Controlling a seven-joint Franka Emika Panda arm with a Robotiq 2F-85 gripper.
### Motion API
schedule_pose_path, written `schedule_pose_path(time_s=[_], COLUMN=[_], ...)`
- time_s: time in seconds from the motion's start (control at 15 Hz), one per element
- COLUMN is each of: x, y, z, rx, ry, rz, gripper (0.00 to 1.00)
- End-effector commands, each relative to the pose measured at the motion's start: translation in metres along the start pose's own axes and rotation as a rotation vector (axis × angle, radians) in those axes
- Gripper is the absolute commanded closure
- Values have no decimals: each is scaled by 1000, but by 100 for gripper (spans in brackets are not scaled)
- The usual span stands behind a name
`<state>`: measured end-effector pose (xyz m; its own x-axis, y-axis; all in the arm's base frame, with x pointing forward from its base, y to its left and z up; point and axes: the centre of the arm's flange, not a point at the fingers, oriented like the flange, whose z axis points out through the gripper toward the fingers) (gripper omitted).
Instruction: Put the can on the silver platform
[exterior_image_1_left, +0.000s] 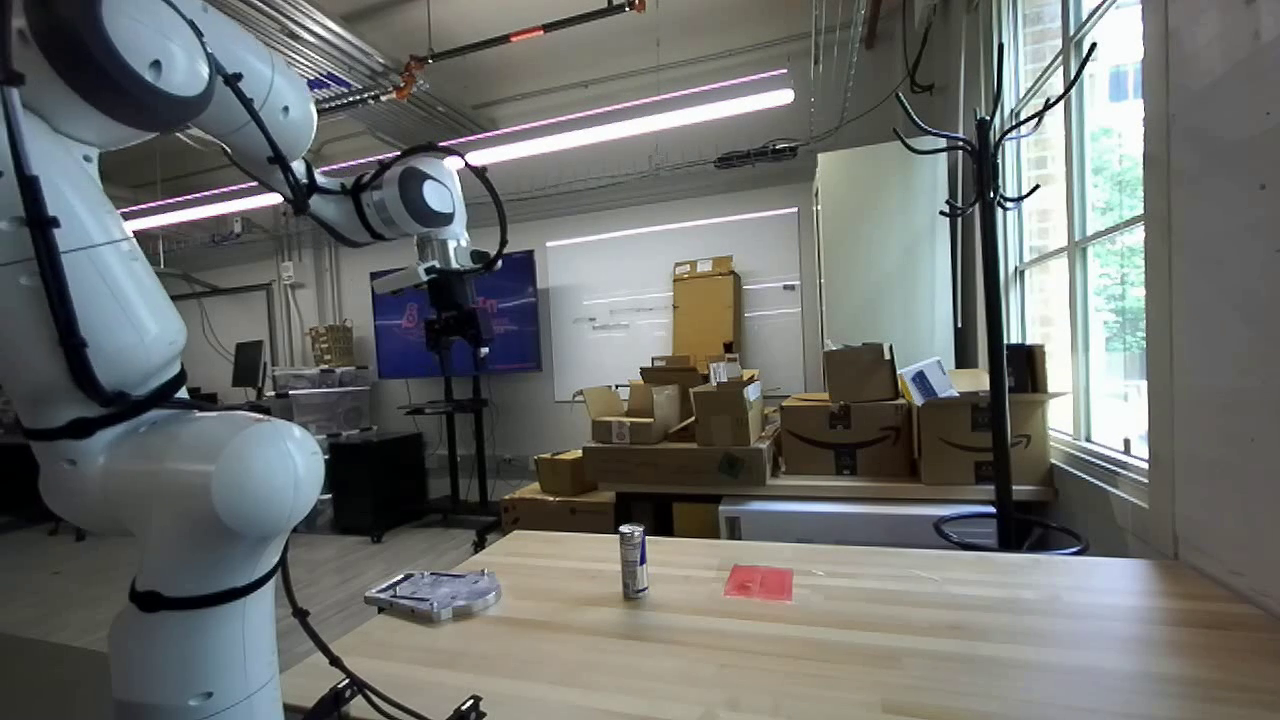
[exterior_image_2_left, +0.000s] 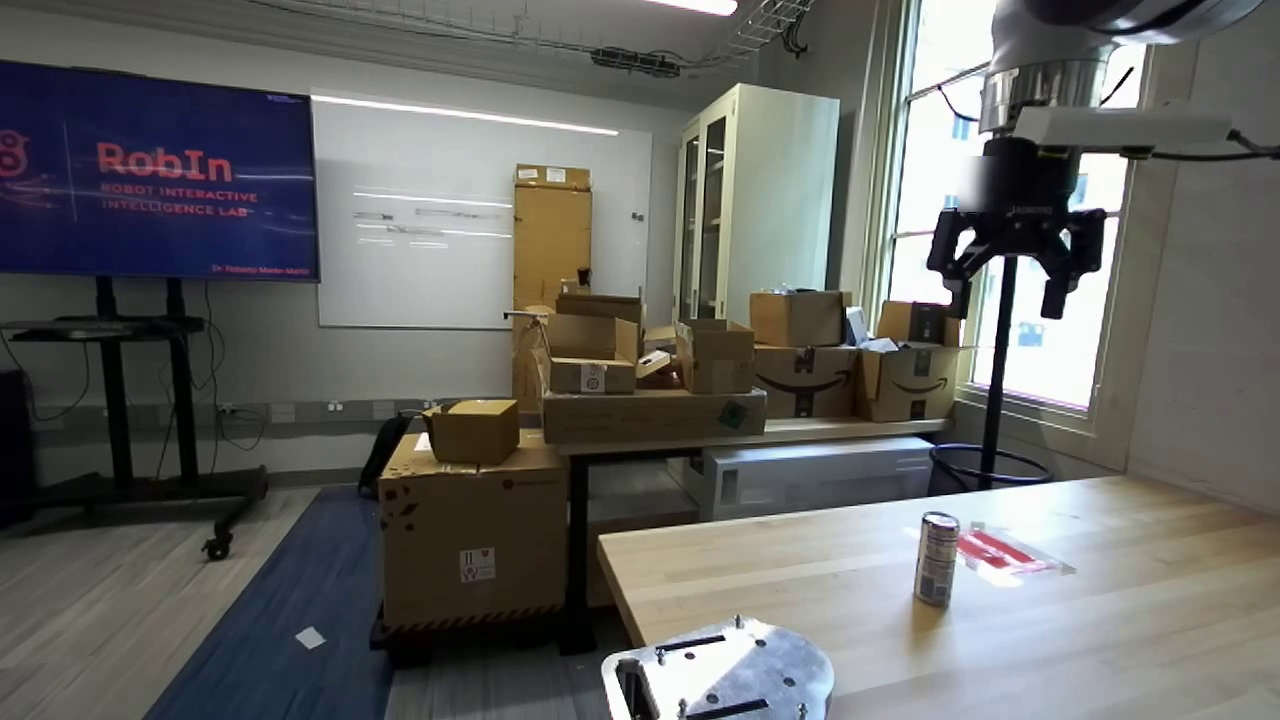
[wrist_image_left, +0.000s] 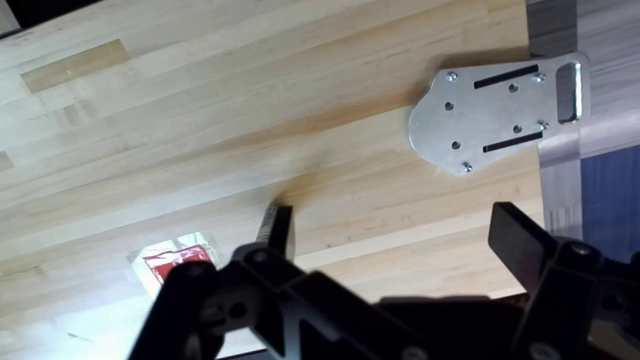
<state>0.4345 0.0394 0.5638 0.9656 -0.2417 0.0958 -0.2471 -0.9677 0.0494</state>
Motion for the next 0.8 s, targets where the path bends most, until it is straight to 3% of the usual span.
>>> schedule_pose_path(time_s=[0.0,0.4,0.73], x=[63,143,195], y=[18,86,119], z=[7,61,121], rx=[7,10,23], ry=[-13,-89,-150], rz=[67,189,239], gripper=[0,0,0])
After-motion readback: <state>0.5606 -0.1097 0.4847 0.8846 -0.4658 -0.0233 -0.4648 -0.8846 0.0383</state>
